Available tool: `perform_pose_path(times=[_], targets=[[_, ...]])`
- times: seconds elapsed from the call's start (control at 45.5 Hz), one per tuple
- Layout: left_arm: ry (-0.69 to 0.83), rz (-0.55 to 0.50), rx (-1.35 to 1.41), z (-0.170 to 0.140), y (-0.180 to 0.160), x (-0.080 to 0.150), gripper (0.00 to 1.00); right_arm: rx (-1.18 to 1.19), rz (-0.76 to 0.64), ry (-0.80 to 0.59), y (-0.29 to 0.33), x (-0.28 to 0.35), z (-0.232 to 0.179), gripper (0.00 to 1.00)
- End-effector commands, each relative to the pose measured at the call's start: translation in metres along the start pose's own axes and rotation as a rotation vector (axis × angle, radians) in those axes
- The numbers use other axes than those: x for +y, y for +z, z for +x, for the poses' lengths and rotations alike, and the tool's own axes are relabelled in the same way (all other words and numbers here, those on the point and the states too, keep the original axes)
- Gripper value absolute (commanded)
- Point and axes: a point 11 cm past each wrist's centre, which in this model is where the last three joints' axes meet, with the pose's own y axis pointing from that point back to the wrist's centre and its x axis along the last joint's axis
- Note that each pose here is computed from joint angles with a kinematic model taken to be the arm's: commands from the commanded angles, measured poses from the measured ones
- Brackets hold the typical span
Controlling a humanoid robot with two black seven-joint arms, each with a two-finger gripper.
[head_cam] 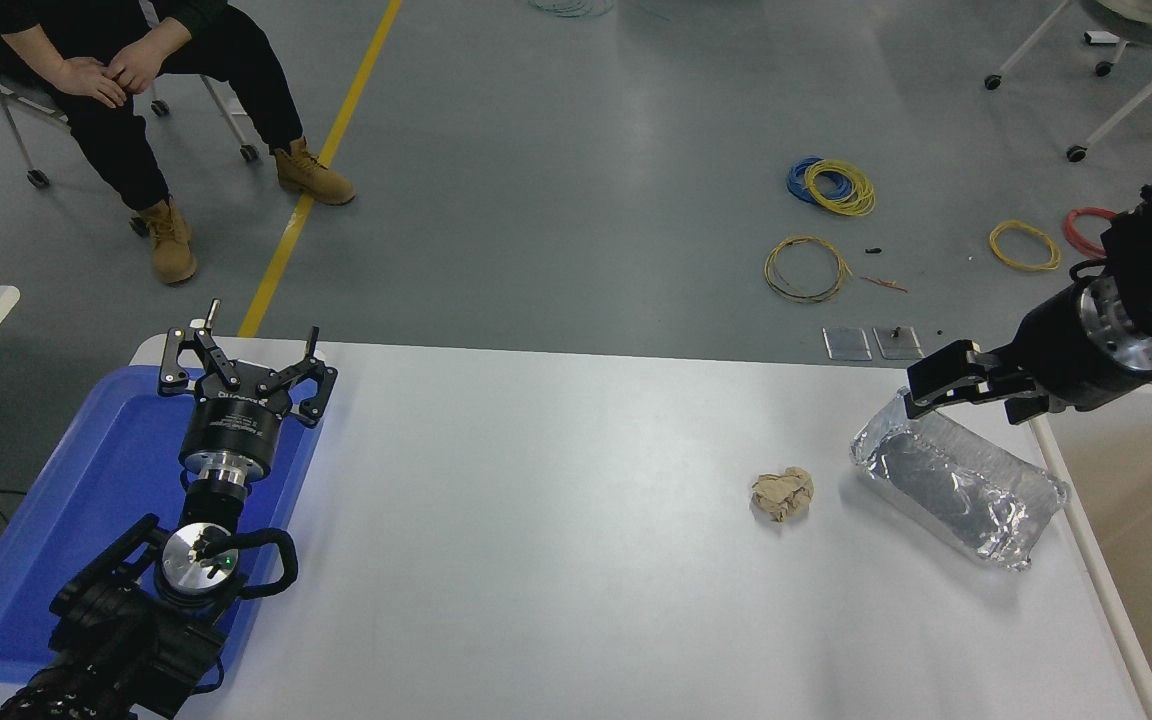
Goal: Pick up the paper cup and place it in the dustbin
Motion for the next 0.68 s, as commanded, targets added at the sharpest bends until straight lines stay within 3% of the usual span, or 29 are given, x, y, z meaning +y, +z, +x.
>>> perform_pose_path(times=[0.0, 0.659], targets=[[0.000, 0.000, 0.000, -0.0001, -0.0001, 0.0000, 1.00, -0.028, -0.007, -0.105, -0.0043, 0.0006, -0.0145, 1.00], [0.000, 0.000, 0.000, -0.0001, -0.0001, 0.0000, 1.00, -0.021, -0.054, -0.142, 0.0003, 0.0015, -0.0188, 1.00]])
